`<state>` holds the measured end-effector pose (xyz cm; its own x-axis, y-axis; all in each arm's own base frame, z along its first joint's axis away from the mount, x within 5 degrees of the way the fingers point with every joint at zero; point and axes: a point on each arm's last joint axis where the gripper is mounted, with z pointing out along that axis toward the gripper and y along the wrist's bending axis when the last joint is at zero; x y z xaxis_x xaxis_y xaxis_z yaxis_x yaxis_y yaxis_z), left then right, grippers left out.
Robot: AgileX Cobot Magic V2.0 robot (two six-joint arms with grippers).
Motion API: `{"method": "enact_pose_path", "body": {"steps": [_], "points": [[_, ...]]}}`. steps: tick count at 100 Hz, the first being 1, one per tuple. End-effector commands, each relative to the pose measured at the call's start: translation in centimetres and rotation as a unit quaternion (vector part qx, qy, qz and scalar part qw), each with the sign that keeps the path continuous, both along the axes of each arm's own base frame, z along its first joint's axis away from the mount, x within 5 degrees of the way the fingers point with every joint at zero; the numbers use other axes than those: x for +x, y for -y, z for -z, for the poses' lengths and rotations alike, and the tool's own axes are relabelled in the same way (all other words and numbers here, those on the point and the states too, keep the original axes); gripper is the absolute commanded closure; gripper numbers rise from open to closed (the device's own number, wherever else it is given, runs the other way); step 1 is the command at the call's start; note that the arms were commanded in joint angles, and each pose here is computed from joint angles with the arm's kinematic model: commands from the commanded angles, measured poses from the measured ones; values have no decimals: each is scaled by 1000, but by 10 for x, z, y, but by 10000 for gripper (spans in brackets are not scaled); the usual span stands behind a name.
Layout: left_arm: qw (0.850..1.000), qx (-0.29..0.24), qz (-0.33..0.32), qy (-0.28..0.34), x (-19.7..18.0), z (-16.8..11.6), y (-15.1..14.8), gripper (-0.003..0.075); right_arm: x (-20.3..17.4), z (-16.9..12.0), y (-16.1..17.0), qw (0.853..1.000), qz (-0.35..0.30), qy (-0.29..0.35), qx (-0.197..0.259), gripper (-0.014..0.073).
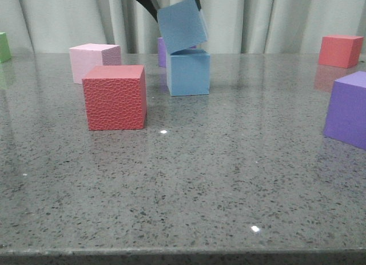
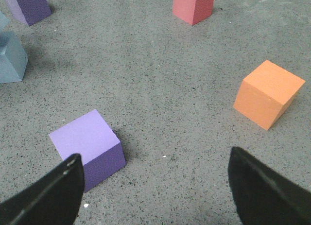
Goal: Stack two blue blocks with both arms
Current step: 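Lower the cube onto the placed blue cube and open the left gripper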
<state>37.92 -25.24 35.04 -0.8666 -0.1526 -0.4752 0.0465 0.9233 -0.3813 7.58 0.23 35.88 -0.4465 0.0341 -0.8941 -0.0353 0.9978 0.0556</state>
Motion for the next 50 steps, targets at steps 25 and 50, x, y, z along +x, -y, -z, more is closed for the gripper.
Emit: {"method": "enact_pose_path", "body": {"steps": [25, 50], "points": [[997, -34, -4, 64, -9, -38, -4, 484, 1, -11, 2, 999, 2, 36, -7, -5], [997, -51, -2, 65, -9, -39, -1, 245, 1, -11, 2, 999, 2, 36, -7, -5]]}}
